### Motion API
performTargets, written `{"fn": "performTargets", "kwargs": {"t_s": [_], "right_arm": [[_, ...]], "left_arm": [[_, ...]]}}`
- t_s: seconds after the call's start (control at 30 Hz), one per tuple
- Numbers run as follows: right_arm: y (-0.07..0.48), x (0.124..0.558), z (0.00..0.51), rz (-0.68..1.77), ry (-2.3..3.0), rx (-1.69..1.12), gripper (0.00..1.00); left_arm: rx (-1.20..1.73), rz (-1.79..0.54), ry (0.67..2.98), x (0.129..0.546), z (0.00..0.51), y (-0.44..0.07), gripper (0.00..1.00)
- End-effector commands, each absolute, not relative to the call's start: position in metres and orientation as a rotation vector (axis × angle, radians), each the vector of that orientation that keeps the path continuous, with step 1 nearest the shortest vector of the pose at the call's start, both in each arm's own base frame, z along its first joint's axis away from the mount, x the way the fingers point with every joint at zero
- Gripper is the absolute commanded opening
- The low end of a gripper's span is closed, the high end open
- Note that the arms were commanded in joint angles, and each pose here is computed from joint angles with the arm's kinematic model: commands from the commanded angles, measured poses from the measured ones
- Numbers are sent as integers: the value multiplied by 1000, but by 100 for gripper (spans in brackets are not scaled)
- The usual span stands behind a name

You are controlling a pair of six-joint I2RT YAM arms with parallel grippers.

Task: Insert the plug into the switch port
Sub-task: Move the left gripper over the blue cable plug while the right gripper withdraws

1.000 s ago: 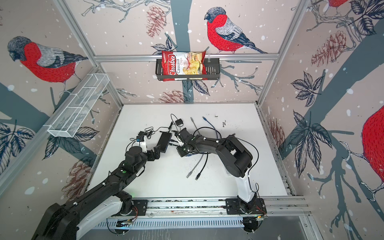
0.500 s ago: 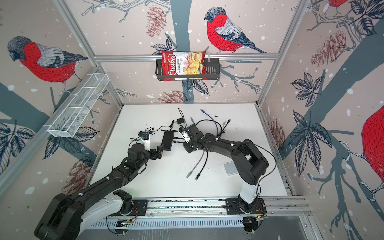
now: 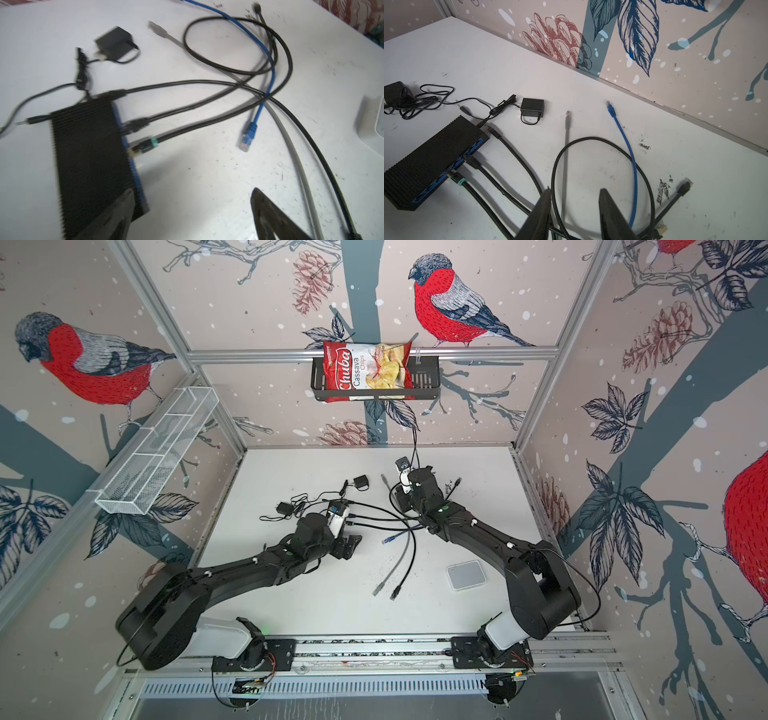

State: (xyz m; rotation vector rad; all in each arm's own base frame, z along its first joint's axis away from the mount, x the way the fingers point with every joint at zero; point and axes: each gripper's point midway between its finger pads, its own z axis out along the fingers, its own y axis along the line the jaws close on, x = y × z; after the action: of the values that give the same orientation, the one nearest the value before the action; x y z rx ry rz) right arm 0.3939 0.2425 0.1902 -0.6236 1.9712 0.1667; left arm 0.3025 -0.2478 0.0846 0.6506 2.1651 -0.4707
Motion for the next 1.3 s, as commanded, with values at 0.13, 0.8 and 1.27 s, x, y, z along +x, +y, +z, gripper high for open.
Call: {"fn": "performTargets", "kwargs": {"t_s": [0.13, 0.8, 1.27], "right_arm": [[214, 401, 199, 212, 1946, -492, 39], [183, 400, 197, 273, 1918, -473, 39], [215, 389, 215, 419, 1790, -679, 39]], "left_arm": [[821, -409, 2223, 312, 60, -289, 80], [967, -418, 2303, 317, 18, -332, 72], [1032, -445, 2271, 307, 10, -334, 34]]}}
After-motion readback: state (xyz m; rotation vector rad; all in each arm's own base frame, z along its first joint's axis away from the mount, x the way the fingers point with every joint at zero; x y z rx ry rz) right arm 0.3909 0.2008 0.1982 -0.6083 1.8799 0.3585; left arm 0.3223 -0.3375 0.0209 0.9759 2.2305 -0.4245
